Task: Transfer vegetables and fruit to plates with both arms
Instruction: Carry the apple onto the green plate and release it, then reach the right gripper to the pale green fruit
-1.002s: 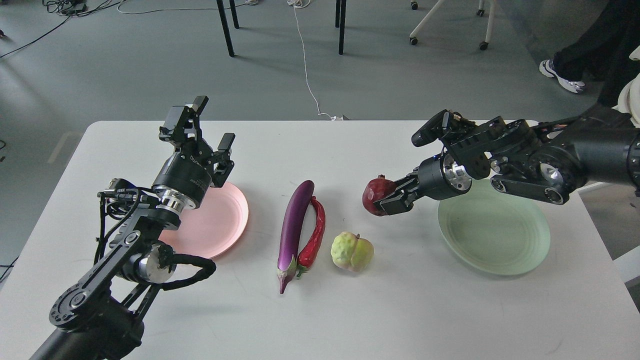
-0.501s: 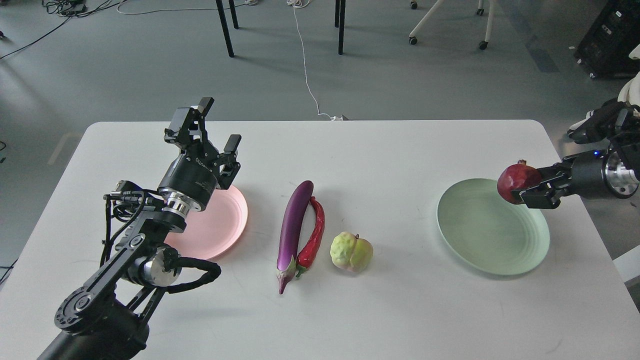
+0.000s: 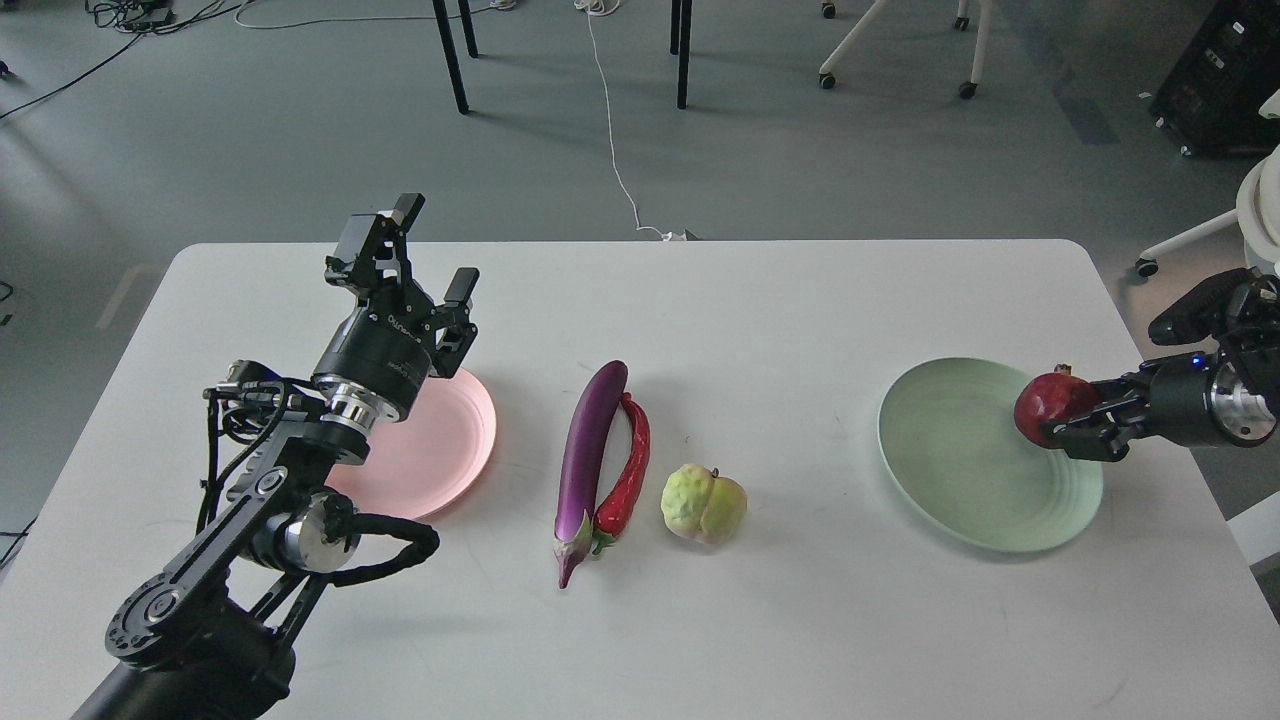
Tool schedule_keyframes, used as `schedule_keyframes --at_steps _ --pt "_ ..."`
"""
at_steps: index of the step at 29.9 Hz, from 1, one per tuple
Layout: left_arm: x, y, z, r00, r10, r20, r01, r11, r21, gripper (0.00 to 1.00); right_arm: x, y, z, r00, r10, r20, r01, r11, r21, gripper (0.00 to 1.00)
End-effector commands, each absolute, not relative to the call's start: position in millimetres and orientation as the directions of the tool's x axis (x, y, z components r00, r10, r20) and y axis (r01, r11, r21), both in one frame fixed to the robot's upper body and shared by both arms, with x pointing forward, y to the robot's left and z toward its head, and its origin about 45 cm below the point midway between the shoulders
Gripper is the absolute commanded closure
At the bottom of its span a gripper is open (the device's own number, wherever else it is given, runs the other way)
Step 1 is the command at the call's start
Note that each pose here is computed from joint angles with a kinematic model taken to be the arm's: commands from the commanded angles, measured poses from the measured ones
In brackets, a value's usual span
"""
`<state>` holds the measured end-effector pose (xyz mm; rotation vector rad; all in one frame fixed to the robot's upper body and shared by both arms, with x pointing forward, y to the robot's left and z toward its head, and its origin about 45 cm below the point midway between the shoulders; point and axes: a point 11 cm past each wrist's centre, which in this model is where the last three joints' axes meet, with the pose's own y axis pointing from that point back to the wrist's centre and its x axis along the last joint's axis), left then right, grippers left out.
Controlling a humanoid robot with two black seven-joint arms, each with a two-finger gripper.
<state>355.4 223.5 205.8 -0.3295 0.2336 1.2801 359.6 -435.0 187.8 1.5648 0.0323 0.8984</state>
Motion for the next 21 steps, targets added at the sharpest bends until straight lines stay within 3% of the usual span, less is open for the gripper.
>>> schedule_keyframes --at_steps 1,5,7,8,15,21 --pt "355 224 207 0.274 0.897 -0.348 -0.962 0.250 -0.112 0.01 360 -430 187 0.693 0.496 0.523 -0.465 -0.246 0.850 0.38" --pt "355 224 207 0.274 0.896 -0.350 -0.962 0.250 -0.114 0.01 360 -430 189 0.692 0.495 0.525 -0.467 -0.247 0.849 0.36" --pt "355 224 207 0.275 0.897 -0.347 -0.961 0.252 -0.113 0.01 361 -429 190 0.690 0.496 0.528 -0.469 -0.249 0.847 0.11" --pt "355 224 207 0.275 0.897 -0.347 -0.961 0.252 -0.113 0.01 362 -427 190 0.687 0.496 0.531 -0.470 -0.254 0.846 0.03" --pt "355 225 207 0.276 0.896 -0.347 -0.961 0.252 -0.114 0.01 379 -393 230 0.620 0.499 0.606 -0.503 -0.341 0.795 0.03" --pt "355 224 207 0.277 0.897 -0.344 -0.961 0.254 -0.111 0.01 392 -302 302 0.560 0.416 0.717 -0.484 -0.538 0.690 0.02"
